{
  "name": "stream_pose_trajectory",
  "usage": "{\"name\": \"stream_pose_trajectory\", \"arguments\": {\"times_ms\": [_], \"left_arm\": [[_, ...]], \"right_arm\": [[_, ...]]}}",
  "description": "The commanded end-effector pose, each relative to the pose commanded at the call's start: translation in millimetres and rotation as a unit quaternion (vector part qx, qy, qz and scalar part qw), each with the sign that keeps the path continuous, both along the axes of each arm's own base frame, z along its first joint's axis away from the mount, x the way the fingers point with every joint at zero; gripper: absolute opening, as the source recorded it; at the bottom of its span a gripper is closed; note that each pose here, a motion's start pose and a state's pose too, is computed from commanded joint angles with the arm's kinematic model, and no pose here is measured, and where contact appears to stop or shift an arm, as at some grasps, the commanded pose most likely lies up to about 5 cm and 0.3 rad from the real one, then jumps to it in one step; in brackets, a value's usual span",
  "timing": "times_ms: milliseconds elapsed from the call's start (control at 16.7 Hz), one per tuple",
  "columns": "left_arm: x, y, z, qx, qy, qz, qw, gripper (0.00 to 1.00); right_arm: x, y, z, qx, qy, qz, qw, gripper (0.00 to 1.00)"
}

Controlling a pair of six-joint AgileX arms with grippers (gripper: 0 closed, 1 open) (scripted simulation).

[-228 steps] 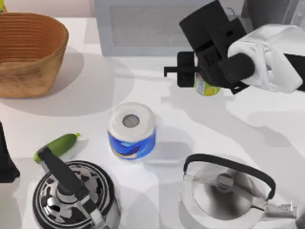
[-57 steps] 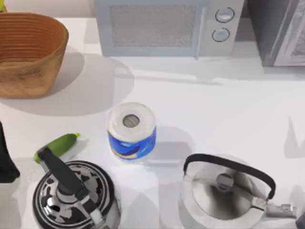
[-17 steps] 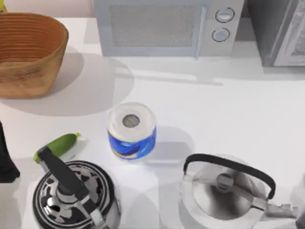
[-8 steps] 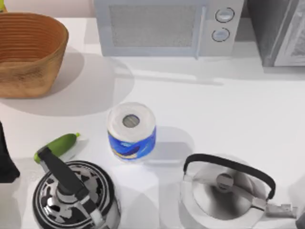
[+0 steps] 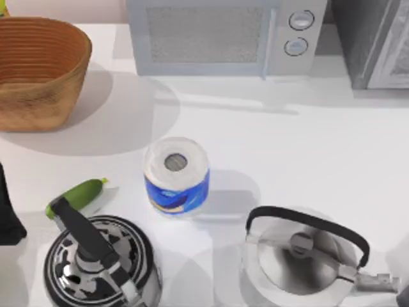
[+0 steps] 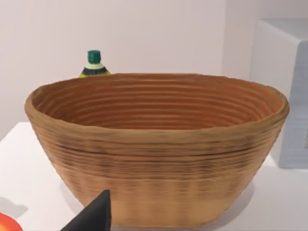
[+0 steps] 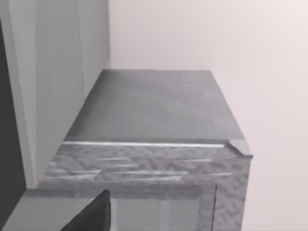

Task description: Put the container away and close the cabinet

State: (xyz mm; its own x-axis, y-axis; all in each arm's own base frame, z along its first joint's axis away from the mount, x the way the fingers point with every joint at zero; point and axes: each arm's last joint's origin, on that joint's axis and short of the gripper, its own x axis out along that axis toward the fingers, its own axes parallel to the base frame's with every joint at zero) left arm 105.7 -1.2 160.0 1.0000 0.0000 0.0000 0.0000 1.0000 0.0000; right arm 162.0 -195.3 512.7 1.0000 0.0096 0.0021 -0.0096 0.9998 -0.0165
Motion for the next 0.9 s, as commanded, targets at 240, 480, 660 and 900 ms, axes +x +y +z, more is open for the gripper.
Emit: {"name": "stream_pose_trajectory", "arguments": {"times_ms": [240, 480, 660, 900], "left_arm": [[0, 0, 0, 0.0, 0.0, 0.0, 1.0, 1.0], [0, 0, 0, 0.0, 0.0, 0.0, 1.0, 1.0], [0, 0, 0, 0.0, 0.0, 0.0, 1.0, 1.0], [0, 0, 0, 0.0, 0.0, 0.0, 1.0, 1.0]], "right_arm": [[28, 26, 6, -0.012, -0.009, -0.012, 1.0, 1.0], [71, 77, 5, -0.004, -0.007, -0.02, 1.0, 1.0], [95, 138, 3, 0.003, -0.002, -0.015, 1.0, 1.0], [97, 225, 0, 0.005, 0.003, -0.001, 1.0, 1.0]]}}
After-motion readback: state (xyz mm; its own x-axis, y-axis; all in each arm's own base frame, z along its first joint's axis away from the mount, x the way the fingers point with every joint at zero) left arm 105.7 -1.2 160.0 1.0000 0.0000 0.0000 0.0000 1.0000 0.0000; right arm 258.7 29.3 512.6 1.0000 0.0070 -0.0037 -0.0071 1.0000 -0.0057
